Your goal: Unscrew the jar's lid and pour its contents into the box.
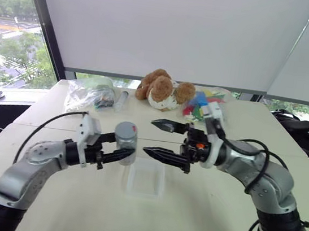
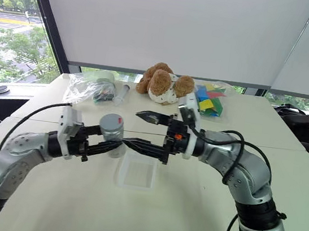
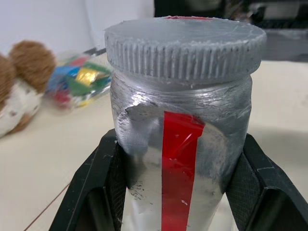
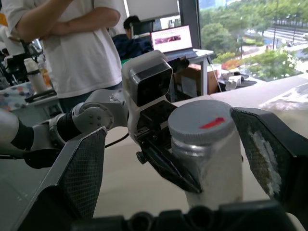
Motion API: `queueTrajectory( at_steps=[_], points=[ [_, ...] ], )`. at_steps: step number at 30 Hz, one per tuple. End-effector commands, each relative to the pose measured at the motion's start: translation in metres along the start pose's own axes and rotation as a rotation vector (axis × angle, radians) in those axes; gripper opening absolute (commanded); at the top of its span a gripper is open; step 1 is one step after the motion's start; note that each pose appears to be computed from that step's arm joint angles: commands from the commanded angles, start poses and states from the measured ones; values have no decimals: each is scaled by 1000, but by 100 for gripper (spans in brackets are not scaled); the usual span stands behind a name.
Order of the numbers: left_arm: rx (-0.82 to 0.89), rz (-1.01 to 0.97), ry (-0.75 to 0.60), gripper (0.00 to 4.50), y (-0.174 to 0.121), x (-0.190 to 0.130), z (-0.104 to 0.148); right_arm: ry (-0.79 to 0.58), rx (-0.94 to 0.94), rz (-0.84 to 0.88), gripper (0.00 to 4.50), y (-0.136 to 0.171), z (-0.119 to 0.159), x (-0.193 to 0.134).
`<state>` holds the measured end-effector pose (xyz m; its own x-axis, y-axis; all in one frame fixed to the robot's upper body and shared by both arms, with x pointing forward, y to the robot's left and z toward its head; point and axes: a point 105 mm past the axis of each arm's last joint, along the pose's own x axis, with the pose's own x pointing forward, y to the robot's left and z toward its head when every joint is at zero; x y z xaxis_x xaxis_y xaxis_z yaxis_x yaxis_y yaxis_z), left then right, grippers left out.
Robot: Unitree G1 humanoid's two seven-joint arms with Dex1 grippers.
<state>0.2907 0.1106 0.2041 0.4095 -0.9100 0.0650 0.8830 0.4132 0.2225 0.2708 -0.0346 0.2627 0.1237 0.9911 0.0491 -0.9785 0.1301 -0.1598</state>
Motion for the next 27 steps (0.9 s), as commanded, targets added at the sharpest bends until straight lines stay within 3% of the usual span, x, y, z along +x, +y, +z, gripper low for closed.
queueTrajectory(
  at_steps=[1, 11, 25, 27],
  points=[
    [47, -48, -30, 208, -12, 10, 10, -3, -40, 0, 450, -3, 5, 10],
    [48, -68, -49, 208, -21, 19, 10, 16, -47, 9, 450, -10, -8, 19],
    [40, -74, -44, 208, -24, 21, 7, -2, -62, 27, 450, -7, 1, 19],
    [40, -74, -45, 208, -24, 20, 6, 2, -60, 30, 393, -7, 0, 19]
  ],
)
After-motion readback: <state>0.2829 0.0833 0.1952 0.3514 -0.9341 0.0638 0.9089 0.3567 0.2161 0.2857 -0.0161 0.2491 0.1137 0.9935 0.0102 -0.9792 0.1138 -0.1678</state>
